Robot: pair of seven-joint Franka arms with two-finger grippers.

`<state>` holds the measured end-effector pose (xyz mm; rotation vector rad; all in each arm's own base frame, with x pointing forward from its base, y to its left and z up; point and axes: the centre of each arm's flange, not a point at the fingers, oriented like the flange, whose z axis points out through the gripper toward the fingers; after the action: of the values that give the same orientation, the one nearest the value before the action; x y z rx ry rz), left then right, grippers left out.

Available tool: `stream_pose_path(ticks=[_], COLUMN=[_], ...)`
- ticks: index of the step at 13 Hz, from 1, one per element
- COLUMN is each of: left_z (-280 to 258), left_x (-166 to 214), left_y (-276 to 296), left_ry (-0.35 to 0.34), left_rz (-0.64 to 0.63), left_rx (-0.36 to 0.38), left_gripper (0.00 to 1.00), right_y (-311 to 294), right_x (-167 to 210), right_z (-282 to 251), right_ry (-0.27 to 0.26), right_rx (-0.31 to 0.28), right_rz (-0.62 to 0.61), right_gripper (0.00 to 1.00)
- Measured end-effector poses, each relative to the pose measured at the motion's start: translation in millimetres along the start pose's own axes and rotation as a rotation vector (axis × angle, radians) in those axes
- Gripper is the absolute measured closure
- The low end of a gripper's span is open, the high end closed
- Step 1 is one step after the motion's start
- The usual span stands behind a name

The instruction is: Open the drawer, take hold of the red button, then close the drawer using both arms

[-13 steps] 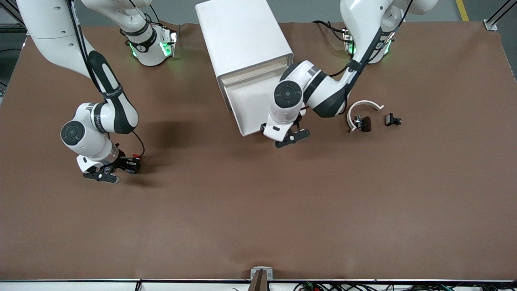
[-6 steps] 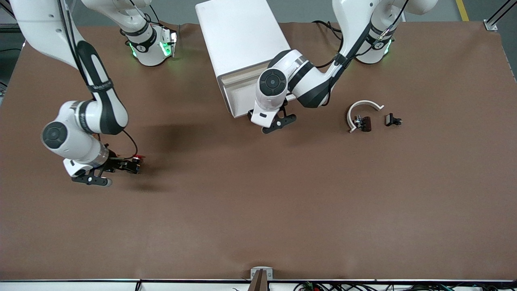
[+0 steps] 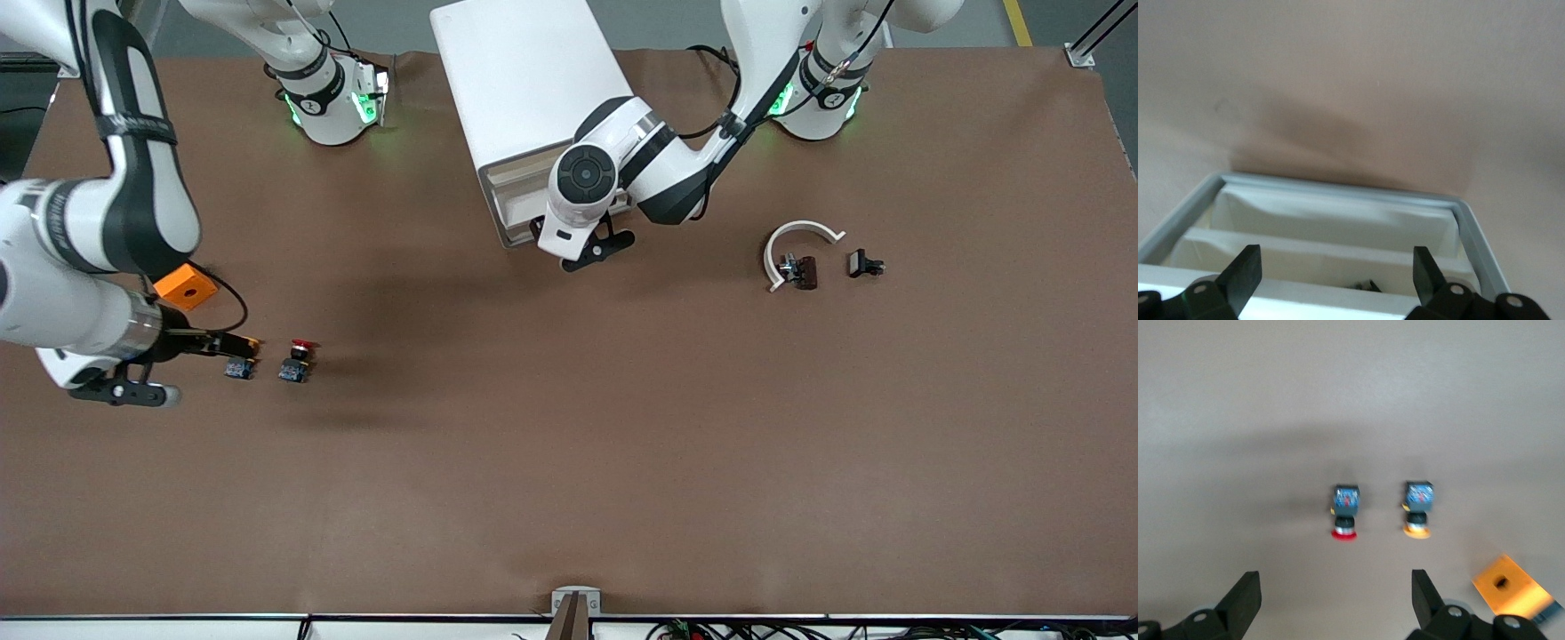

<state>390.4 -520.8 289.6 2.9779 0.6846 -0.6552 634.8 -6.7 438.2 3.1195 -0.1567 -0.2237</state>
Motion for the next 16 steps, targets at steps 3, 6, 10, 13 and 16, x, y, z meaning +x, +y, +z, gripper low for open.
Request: stream_pose_path(ticks=[3,6,10,13,16], left_z=[6,11,15,11,-22], left_x=[-4,-7,-6,0,34], left_y=[1,3,3,3,-1], left_ry=[-0.052,-0.109,-0.146,-0.146,-0.098], left_rz=[-0.023,-0.049,-0.072,-0.08,-0.095], left_rx=[-0.005,-0.015,-0.021,-0.03,-0.029], left_gripper=[0.0,0.0,0.0,0.0,0.0], right_y=[0,2,11,20,21], right_x=[-8,-19,-30,-35,-47], right_z=[-67,-98,-132,-152,-174], right_ry=[0.0,-0.034,-0.026,0.007,0.04], right_rx=[-0.028,-0.038,-0.044,-0.038,-0.032], right_rz=[-0.011,-0.054,-0.06,-0.057,-0.06], right_gripper=[0.0,0.0,0.0,0.0,0.0])
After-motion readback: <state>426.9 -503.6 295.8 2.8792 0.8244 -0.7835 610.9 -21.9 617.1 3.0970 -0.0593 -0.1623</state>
